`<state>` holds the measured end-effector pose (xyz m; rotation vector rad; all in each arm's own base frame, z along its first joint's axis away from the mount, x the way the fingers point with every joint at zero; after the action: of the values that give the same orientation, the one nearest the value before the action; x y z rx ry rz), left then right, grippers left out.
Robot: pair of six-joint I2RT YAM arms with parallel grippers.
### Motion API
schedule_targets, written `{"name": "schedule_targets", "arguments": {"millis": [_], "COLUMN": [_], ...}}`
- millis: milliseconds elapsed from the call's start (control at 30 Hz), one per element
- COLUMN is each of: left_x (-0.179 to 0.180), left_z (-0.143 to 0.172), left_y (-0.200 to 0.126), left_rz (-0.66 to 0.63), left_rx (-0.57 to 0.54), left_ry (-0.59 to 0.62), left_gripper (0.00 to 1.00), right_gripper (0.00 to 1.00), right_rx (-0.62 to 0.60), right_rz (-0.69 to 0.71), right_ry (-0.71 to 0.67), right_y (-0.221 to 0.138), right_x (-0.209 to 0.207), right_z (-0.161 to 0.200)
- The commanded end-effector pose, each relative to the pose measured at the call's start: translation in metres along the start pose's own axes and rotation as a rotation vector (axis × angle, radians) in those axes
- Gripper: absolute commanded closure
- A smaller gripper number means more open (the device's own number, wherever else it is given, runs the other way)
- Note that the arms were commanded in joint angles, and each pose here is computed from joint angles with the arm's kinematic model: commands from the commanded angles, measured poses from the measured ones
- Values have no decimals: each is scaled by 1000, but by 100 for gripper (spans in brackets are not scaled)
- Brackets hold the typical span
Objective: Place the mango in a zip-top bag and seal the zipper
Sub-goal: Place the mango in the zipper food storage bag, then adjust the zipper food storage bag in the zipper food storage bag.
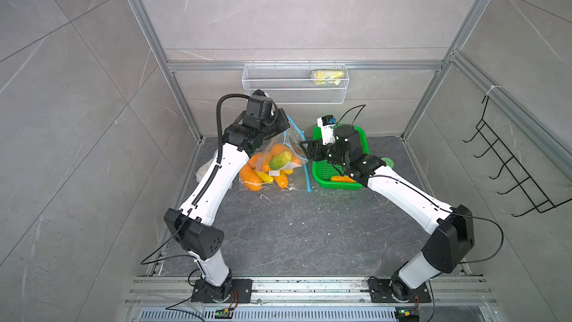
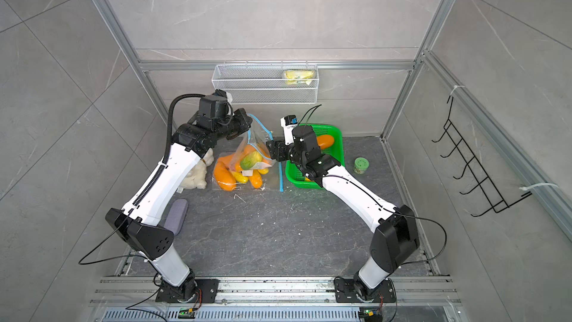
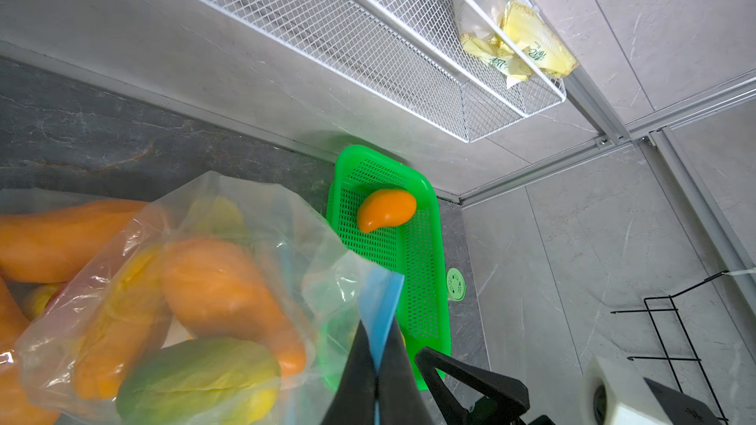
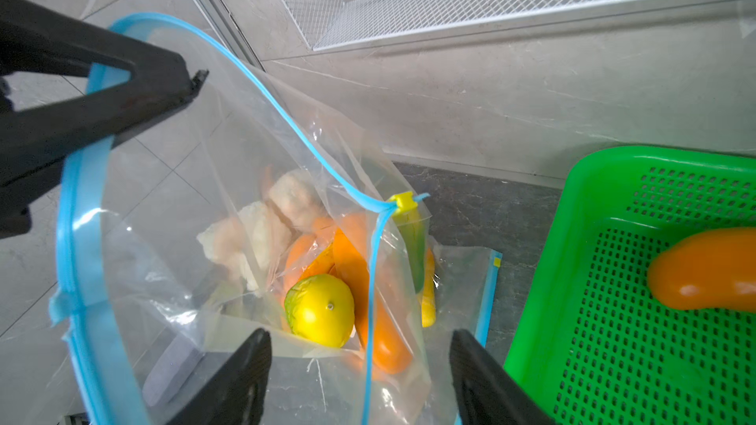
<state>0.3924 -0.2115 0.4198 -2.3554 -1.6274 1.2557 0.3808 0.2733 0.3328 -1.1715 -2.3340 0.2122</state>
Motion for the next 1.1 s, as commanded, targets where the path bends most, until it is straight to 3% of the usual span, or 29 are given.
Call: {"name": "schedule_targets", "arguments": {"millis": [0,100,233,367,433,567,767,933,1067], "left_x": [-10,-9,-4,0,-1,-5,9,24,32], "left_z": [-6,-4,3,20,28,44,72,84,89], "left_y": [-9,-10,-10,-7,-7,-11,-8,12,22], "left_rz": [73,76,81,102,116,130,106,31,9], "left_rx": [-17,-16,-6,31,48,57,66,105,109], "left_ry": [-9,-12,-28,-49,-52,-37,-53,-35,-42], "left_gripper": [100,100,100,100,100,100,100,100,100], "right_gripper": [39,49,75,85,95,100,98,85,47], "right_rx": [143,181,170,118,87,26,40,71,19], "right_rz": [29,49,68,75,82,95,48,8,-95], "right_ry": [58,70,74,59,49,28,32,35,26], "right_y": [20,24,19,6,-2,-17,-8,0,-32], "right_x": [-6,-12,-18,-19,-21,-20,-18,-18,-7], "right_z": [17,18,12,-12,-29,-61,-59,-48,-52]}}
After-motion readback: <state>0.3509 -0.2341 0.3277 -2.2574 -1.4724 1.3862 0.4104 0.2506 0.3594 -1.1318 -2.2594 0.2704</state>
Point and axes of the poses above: each gripper's point midway between its finger pads, its own y axis out along the fingers, its own x axis along the line the jaws close on, z = x × y, the point moved 6 cm from there along -y, back along the fingers, and after that the axes turned 2 degrees about y, right-handed, at the moved point
